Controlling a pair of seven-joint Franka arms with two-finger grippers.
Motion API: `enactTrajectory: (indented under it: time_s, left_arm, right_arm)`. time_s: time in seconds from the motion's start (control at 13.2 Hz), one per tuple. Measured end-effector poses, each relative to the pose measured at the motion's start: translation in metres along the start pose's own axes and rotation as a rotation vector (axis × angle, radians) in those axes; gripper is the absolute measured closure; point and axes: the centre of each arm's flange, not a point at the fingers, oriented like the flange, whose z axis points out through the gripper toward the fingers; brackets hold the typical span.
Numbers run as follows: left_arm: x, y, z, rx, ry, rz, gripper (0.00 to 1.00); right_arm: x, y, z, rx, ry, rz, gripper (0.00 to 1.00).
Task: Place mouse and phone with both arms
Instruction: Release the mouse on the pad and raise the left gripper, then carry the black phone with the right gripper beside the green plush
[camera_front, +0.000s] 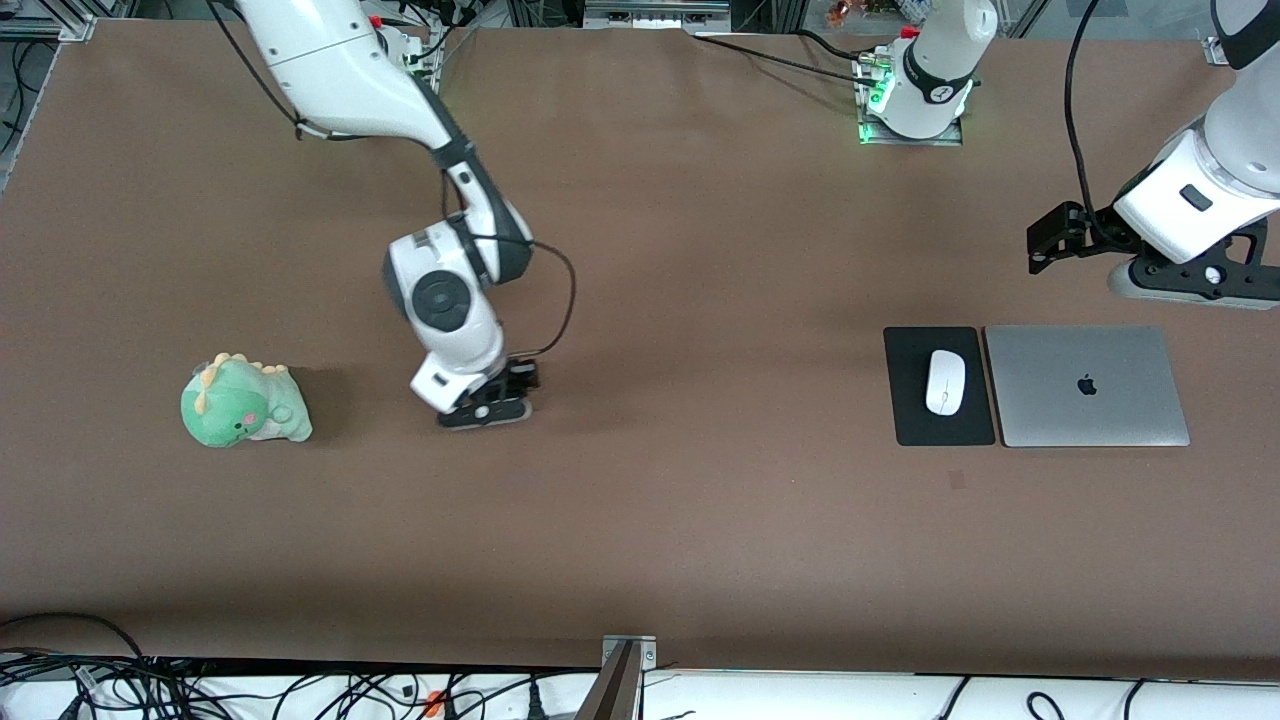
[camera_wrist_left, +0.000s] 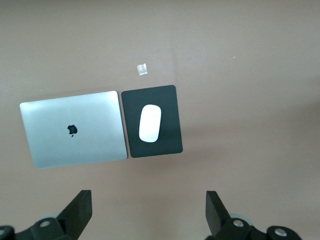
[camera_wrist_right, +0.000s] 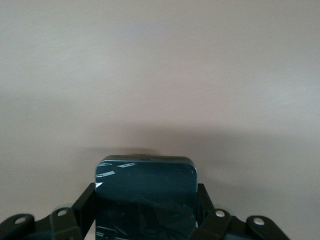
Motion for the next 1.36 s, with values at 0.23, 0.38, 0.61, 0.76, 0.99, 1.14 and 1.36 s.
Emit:
enactTrajectory:
  time_s: [0.23,0.38,0.61,0.76,0.99,1.14,1.36]
  left_arm:
    - [-0.002,-0.012,0.003,0.006,-0.007,0.0,0.0]
    - [-0.004,-0.009,-0.001,0.007,0.0,0.003,0.0]
    - [-0.006,-0.009,-0.004,0.007,0.006,0.004,0.0]
    - [-0.006,-0.014,-0.003,0.006,0.003,-0.005,0.0]
    - [-0.006,-0.019,-0.003,0.006,0.004,-0.015,0.0]
    - [-0.006,-0.02,-0.003,0.006,0.004,-0.017,0.0]
    - [-0.005,-0.02,-0.003,0.006,0.004,-0.017,0.0]
  right_arm:
    - [0.01,0.085,-0.001,-0.004,-0.007,0.02,0.19]
    - [0.008,0.136,0.004,0.023,-0.009,0.033,0.19]
    - [-0.007,0.188,0.02,0.101,-0.001,0.065,0.19]
    - [-0.015,0.193,0.028,0.109,0.024,0.079,0.19]
    - [-0.022,0.187,0.036,0.108,0.024,0.073,0.19]
    - [-0.025,0.187,0.041,0.107,0.018,0.062,0.19]
    - [-0.024,0.188,0.041,0.104,0.033,0.045,0.0]
